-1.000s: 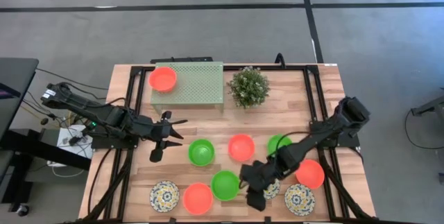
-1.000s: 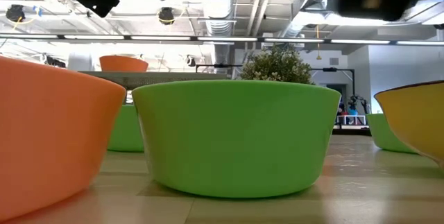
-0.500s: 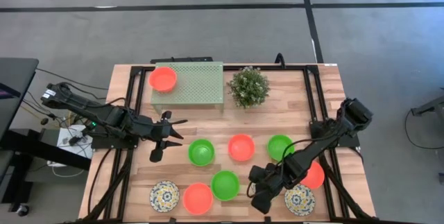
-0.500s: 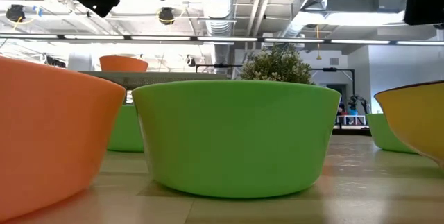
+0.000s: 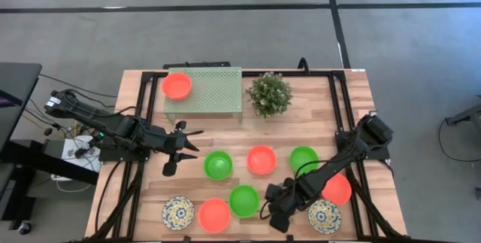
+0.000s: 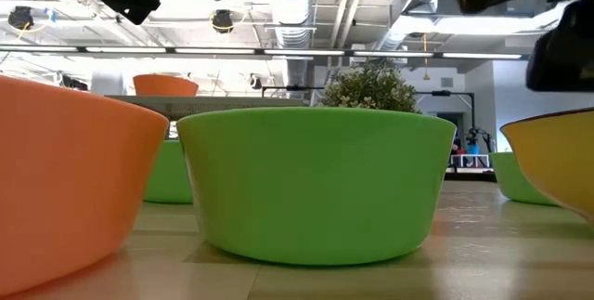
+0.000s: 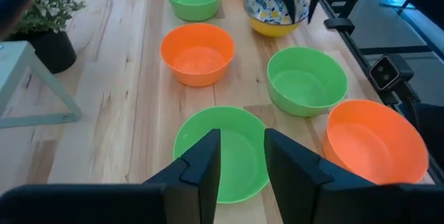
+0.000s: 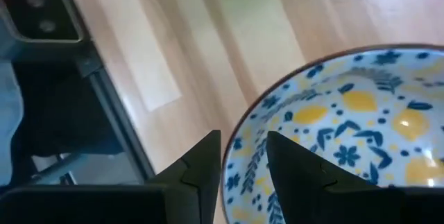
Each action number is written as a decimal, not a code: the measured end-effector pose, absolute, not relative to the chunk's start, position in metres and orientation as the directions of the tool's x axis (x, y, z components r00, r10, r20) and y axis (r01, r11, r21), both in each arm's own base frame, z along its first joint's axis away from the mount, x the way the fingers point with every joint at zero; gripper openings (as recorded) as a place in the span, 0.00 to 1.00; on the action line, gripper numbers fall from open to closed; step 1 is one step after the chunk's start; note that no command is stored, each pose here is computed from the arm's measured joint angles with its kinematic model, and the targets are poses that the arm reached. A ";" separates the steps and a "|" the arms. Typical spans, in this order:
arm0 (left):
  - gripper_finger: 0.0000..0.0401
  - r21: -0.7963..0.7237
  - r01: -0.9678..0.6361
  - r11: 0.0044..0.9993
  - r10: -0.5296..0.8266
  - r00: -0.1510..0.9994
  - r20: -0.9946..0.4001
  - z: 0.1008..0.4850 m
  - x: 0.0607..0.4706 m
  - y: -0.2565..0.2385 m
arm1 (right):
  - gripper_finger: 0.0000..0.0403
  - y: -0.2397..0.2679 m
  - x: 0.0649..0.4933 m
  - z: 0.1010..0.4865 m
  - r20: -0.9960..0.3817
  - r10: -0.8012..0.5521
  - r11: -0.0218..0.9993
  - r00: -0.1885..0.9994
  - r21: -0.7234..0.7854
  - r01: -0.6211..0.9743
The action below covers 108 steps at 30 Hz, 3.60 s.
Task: Pick & Place Mini bowls
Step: Put the white patterned bowl on the shelf
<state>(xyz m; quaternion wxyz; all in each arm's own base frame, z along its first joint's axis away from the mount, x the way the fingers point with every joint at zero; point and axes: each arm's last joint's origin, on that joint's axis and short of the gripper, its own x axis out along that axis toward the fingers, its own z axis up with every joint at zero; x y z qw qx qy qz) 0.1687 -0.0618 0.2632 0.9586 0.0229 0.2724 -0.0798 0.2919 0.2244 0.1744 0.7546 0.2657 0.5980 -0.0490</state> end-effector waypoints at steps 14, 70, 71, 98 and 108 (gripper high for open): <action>0.28 0.000 0.166 0.986 -0.141 0.839 -0.525 0.263 0.170 -0.062 | 0.09 0.217 0.295 0.171 -0.943 0.213 0.899 0.255 0.291 0.327; 0.28 -0.020 0.146 0.989 -0.146 0.955 -0.258 0.306 0.132 -0.056 | 0.00 -0.044 0.455 0.328 -0.657 -0.320 0.745 0.683 -0.619 -0.247; 0.28 -0.020 0.146 0.989 -0.146 0.955 -0.258 0.306 0.132 -0.056 | 0.00 -0.048 0.458 0.331 -0.645 -0.307 0.742 0.700 -0.623 -0.248; 0.28 -0.010 0.125 0.992 -0.123 0.949 -0.292 0.301 0.139 -0.059 | 0.01 -0.104 0.485 0.285 -0.730 -0.238 0.735 0.641 -0.567 -0.372; 0.28 -0.010 0.125 0.992 -0.122 0.948 -0.293 0.301 0.139 -0.059 | 0.05 -0.114 0.485 0.282 -0.726 -0.254 0.741 0.639 -0.570 -0.354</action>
